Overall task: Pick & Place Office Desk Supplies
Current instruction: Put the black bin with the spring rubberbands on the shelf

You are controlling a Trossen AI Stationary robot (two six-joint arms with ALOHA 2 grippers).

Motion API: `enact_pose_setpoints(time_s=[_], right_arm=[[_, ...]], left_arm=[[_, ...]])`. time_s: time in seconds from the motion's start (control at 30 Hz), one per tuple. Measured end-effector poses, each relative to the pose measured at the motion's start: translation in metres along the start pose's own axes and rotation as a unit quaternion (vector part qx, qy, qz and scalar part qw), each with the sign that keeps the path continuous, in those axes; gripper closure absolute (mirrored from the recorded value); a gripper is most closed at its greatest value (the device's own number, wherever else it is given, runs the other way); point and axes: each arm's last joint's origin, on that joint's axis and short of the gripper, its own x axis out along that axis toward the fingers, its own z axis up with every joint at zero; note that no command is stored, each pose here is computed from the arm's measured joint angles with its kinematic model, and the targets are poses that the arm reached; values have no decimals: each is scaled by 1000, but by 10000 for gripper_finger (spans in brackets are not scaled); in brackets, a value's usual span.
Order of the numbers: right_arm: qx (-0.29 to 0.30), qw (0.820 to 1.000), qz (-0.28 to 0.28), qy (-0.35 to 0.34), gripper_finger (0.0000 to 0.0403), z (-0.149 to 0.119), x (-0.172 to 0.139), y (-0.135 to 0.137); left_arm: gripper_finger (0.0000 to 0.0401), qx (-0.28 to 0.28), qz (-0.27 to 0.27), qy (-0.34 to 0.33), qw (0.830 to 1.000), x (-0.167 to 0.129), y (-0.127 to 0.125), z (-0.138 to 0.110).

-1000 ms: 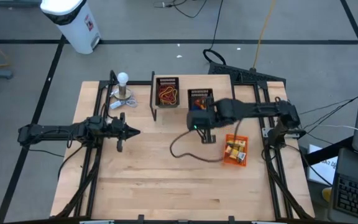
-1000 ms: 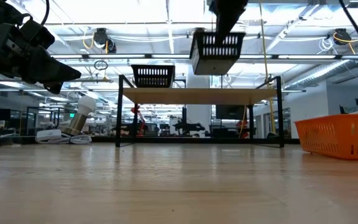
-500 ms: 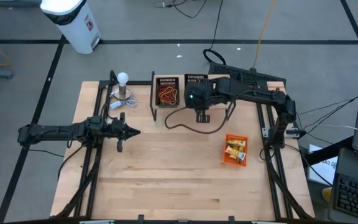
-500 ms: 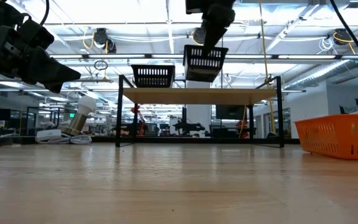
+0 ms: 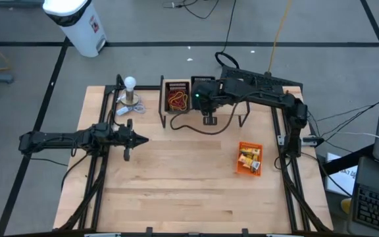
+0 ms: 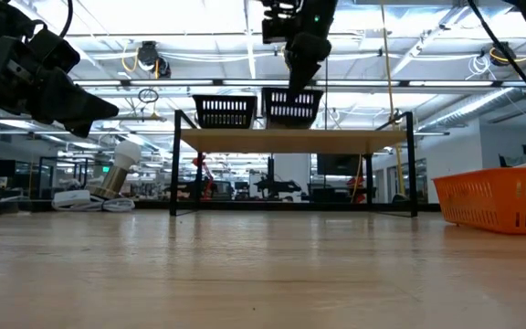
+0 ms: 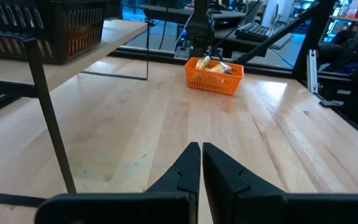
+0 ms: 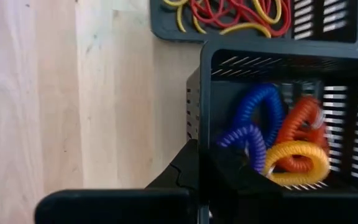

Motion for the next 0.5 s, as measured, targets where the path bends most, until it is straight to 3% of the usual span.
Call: enact_pose_setpoints(time_s=[0.37,0.5], right_arm=[[11,1000,7,15,399,3,15,3],[28,999,35,6,398,4,15,5]], left_arm=[[380,-1,0,0,1000,0,0,0],[380,-1,0,0,1000,0,0,0]])
